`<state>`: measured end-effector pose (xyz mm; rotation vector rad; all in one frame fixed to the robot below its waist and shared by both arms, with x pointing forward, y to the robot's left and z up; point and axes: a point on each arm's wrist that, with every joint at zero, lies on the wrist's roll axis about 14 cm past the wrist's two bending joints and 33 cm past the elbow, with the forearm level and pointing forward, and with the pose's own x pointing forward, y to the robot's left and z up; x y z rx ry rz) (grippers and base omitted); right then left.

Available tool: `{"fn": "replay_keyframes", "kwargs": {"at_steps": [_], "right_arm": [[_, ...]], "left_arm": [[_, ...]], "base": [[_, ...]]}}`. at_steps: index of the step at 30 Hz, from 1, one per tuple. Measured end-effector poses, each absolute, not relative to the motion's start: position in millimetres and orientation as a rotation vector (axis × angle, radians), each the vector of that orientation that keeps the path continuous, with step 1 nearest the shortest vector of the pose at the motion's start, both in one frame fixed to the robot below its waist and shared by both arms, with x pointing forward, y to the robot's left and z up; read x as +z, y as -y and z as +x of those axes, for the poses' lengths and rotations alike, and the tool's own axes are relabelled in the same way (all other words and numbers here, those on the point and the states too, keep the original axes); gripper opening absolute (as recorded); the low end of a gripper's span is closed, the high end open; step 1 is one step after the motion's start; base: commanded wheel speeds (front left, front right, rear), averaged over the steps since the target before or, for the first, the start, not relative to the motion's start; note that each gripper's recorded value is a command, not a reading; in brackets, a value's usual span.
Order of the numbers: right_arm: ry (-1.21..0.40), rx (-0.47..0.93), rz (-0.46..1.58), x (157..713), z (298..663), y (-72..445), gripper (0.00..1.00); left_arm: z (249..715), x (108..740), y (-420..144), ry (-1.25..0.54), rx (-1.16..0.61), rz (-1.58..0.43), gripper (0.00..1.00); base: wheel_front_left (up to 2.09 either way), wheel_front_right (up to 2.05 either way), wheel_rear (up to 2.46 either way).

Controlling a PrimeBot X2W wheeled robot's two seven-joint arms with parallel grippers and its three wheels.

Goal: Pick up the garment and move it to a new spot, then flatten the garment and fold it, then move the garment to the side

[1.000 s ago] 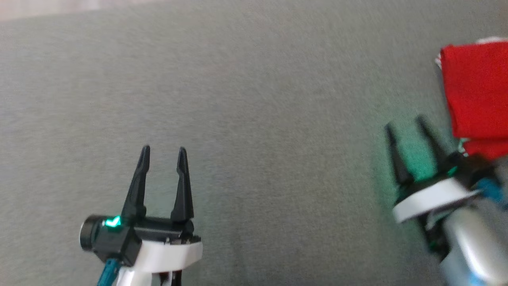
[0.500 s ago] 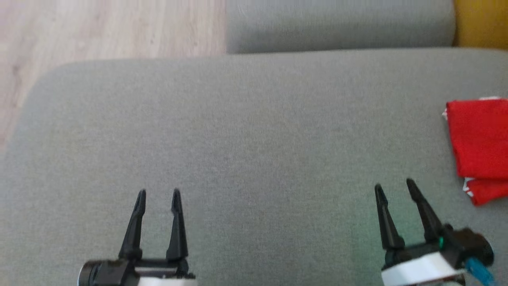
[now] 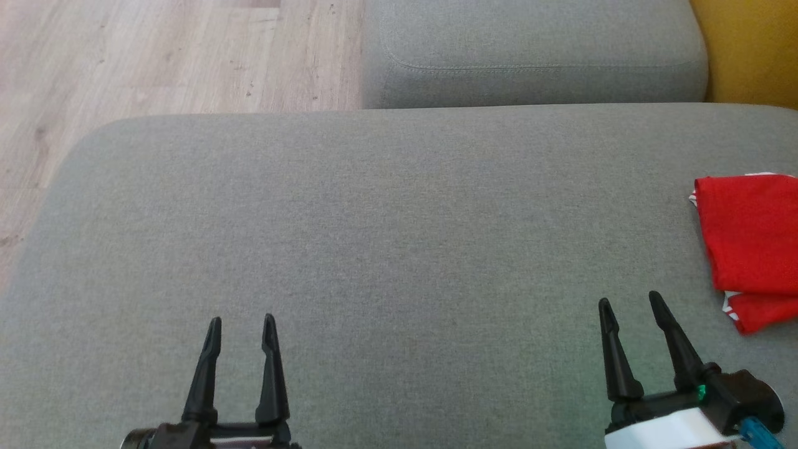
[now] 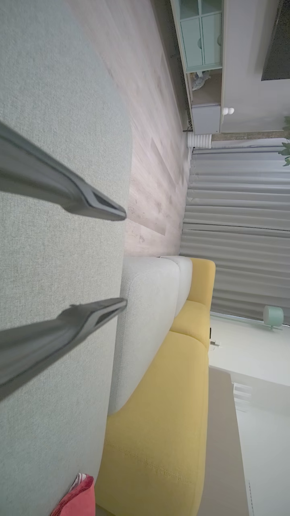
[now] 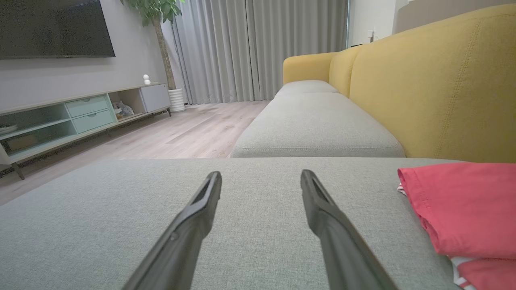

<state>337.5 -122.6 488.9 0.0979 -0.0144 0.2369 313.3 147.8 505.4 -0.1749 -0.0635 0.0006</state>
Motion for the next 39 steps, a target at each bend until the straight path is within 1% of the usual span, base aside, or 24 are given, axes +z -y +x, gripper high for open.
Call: {"fn": "replay_keyframes", "kwargs": {"at_steps": [1,2,8,23,39], "right_arm": [[0.014,0.235,0.098,488.7,337.4,123.1,1.00],[0.011,0.233,0.098,487.8,337.1,123.7,0.00],[-0.083,0.223,0.107,459.4,330.1,125.5,0.00],[-0.115,0.161,0.278,455.4,330.3,134.8,0.00],[-0.134,0.095,0.466,453.7,334.9,145.7,0.00]], "left_arm": [[313.7,505.2,-147.8,0.062,0.003,-0.174,1.00],[313.9,504.2,-147.3,0.059,0.001,-0.172,0.00],[305.0,472.3,-147.8,-0.044,0.012,-0.174,0.00],[304.7,458.8,-150.4,-0.112,0.033,-0.335,0.00],[315.0,454.9,-156.7,-0.142,0.055,-0.512,0.00]], "base": [[0.00,0.00,0.00],[0.00,0.00,0.00],[0.00,0.00,0.00],[0.00,0.00,0.00],[0.00,0.00,0.00]]}}
